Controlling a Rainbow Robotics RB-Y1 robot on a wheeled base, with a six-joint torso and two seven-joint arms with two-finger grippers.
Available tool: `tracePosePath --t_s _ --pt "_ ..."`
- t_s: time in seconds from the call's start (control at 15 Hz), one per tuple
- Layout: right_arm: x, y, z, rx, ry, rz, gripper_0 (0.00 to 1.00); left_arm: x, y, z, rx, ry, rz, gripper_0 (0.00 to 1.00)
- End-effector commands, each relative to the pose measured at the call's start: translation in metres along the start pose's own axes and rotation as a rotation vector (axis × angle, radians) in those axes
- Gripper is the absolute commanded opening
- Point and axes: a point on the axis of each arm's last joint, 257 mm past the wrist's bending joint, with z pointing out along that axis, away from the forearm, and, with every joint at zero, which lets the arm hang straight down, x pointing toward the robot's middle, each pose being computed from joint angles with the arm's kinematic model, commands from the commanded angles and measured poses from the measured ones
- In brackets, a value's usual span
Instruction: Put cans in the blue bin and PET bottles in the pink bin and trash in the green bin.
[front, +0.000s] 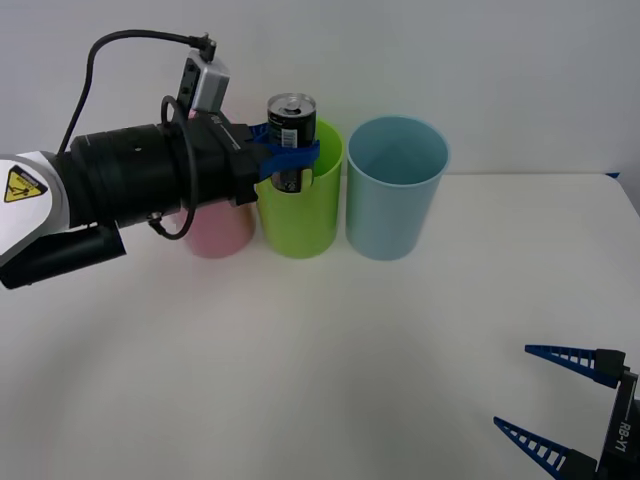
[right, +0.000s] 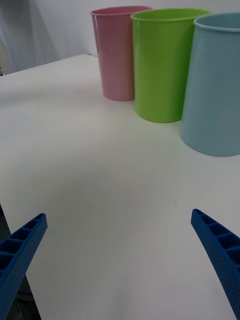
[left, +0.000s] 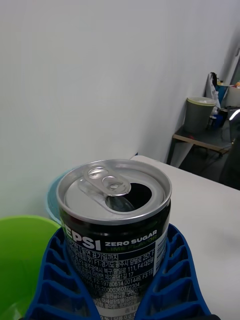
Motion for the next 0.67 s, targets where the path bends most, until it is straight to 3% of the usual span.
tracePosePath --t_s 0.07,0.67 --pt "0.0 0.0 0.0 0.0 0.0 0.0 1.0 -0.009 0.005 0.02 0.01 -0.003 -0.019 0.0" --pt "0.0 0.0 0.0 0.0 0.0 0.0 1.0 -0.021 0.023 0.11 0.012 0.021 -0.051 0.0"
